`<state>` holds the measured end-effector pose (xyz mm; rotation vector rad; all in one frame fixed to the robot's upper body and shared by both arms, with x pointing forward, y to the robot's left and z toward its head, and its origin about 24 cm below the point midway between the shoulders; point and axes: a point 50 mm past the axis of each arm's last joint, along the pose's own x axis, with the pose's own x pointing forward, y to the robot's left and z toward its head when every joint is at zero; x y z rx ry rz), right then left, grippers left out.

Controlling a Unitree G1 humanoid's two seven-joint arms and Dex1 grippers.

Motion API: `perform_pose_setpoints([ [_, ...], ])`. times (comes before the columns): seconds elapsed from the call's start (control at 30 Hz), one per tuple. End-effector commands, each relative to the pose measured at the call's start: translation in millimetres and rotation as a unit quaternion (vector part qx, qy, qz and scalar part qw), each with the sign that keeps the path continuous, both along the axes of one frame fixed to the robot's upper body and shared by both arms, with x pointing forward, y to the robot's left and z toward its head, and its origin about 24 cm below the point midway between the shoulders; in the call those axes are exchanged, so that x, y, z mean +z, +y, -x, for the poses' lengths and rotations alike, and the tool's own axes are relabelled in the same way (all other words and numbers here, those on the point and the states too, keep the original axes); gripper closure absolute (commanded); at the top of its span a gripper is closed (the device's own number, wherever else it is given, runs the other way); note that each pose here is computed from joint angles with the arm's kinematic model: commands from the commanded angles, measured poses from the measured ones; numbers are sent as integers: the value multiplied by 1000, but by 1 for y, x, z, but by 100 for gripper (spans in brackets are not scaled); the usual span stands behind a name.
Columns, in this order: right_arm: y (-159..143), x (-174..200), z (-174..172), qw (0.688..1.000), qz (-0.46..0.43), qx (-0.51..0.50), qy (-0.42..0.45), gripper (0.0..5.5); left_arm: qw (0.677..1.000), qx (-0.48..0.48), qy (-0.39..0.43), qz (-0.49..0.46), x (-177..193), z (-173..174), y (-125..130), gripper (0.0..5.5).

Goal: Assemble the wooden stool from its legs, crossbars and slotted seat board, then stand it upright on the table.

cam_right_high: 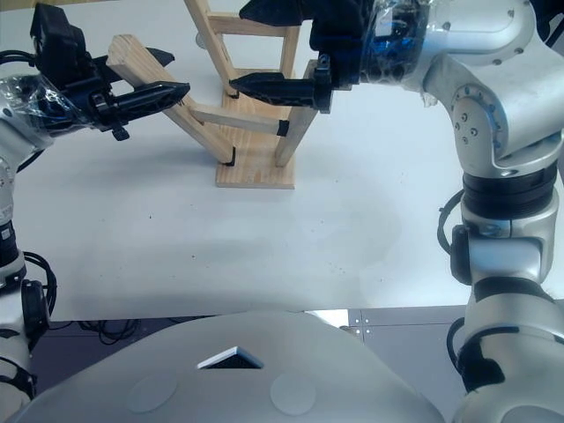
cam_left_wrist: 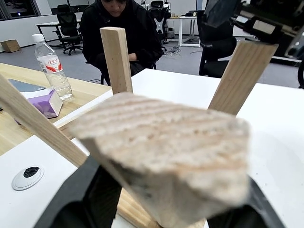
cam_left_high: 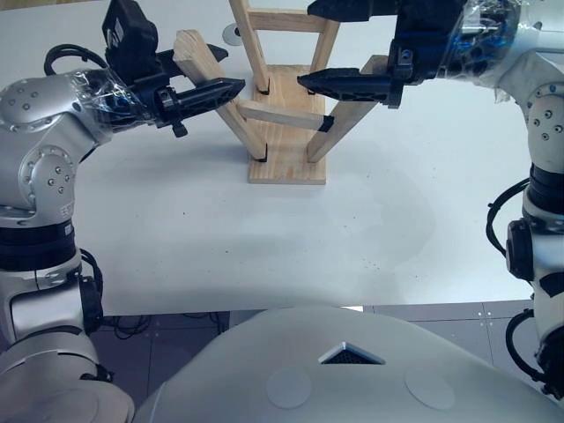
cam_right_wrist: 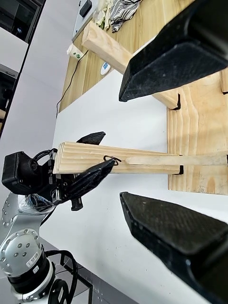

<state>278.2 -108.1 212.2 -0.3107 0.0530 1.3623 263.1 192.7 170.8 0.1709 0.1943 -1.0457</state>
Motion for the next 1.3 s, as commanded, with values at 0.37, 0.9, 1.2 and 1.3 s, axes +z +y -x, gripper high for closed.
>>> perform_pose_setpoints([
  [0.37,-2,42,-12,967,-211,-30,142,198,999,-17,23,-15,-8,1,-15,336],
  [0.9,39,-1,23,952,28,-292,-82,431,996,58,0,62,11,8,-8,338],
  [1.2,56,-45,44,970,89,-226,-17,549,997,53,22,52,4,9,-12,338],
  [1.3,59,-54,47,971,102,-217,-2,549,997,48,28,56,4,10,-15,338],
])
